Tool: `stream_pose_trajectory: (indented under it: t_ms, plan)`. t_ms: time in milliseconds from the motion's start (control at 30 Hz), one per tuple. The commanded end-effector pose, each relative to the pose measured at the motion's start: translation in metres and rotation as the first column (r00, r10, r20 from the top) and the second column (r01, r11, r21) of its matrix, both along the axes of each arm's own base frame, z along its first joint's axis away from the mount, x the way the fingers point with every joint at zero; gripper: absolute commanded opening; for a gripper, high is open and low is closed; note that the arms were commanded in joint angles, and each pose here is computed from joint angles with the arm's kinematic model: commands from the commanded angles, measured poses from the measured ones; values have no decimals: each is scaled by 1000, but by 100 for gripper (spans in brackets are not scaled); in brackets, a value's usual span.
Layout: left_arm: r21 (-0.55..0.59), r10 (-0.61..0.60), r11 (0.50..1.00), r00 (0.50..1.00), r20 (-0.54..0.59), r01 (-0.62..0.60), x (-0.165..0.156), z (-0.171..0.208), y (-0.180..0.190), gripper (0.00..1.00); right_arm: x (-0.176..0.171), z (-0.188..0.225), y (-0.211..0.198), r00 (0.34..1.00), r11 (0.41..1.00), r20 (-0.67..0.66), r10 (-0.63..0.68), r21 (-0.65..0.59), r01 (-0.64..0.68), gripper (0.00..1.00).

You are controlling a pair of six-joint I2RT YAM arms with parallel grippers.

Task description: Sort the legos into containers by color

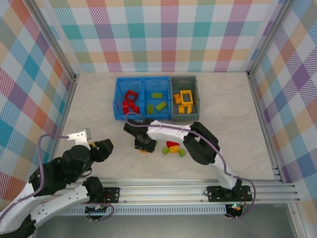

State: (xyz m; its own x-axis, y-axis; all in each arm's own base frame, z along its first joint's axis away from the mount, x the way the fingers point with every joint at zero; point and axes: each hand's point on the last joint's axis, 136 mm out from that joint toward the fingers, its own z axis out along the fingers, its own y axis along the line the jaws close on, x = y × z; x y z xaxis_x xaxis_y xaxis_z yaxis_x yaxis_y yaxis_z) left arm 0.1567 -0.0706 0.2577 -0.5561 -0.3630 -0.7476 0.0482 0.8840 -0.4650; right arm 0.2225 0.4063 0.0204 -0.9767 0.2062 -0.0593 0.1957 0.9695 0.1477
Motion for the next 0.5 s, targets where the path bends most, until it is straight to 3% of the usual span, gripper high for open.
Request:
stream_pose_trajectory:
  t_ms: [0,233,467]
  plan:
    - [3,-42,999,999,7,42,2,0,-12,69,-2,-1,6,1000,1000,5,21,5,-21,37]
    - [4,-98,995,995,-3,98,5,4,-30,69,-7,65,-3,981,993,162,111,29,-117,33]
    - [-2,-200,980,980,-19,200,15,13,-71,70,18,152,-81,926,994,367,86,36,-106,33]
